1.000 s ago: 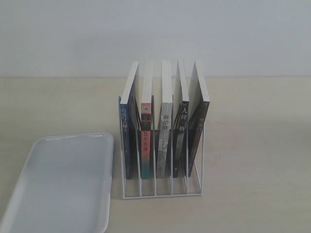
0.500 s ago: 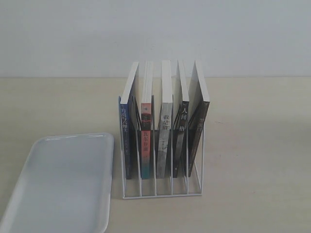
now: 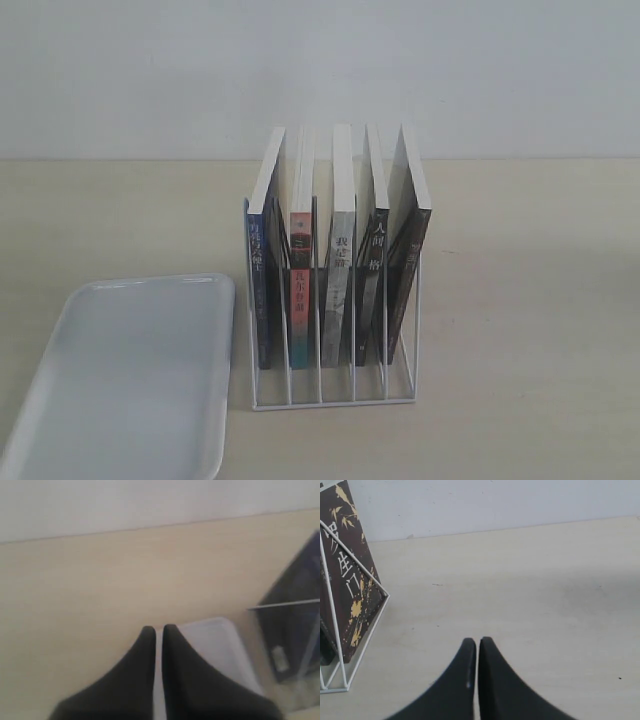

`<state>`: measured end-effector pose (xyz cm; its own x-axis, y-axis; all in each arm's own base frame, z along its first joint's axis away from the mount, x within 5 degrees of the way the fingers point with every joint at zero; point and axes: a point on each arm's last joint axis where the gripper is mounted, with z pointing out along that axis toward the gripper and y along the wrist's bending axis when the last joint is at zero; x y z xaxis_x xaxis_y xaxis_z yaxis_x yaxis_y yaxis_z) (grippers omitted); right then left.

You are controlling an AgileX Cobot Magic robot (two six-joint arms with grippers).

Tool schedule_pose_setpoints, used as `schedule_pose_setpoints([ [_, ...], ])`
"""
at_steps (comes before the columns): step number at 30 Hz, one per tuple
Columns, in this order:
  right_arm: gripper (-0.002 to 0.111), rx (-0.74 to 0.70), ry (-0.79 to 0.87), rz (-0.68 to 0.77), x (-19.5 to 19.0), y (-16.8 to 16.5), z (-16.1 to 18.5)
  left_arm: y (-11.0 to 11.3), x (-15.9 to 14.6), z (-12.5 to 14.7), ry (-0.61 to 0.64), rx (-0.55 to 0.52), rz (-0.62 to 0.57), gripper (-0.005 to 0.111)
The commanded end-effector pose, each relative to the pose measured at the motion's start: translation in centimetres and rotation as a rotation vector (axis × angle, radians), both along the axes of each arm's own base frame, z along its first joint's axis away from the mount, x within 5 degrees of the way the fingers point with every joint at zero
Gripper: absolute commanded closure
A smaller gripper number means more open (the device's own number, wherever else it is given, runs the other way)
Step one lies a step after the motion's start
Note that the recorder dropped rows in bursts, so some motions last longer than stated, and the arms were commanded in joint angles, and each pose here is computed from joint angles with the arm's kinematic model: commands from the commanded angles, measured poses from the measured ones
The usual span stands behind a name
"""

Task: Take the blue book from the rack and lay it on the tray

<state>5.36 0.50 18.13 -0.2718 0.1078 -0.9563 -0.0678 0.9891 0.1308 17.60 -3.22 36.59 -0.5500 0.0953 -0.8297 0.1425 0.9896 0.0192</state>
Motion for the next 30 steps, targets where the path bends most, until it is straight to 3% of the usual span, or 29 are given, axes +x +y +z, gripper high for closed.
schedule_pose_setpoints([
  [1,0.107,-0.008,-0.02,0.001,0.0,0.0,0.2,-2.3,-1.0,3.2,-0.02,-0.174,-0.212,0.103],
  [5,0.107,-0.008,-0.02,0.001,0.0,0.0,0.2,-3.7,-1.4,5.0,-0.076,-0.262,-0.355,0.103],
  [19,0.107,-0.008,-0.02,0.001,0.0,0.0,0.2,-9.9,0.4,4.7,0.022,-0.195,-0.627,0.103],
  [25,0.107,-0.008,-0.02,0.001,0.0,0.0,0.2,-13.4,0.5,1.5,0.188,-0.029,-0.668,0.103],
  [30,0.107,-0.008,-0.02,0.001,0.0,0.0,0.2,-15.3,2.2,0.5,0.09,0.027,-0.542,0.103],
])
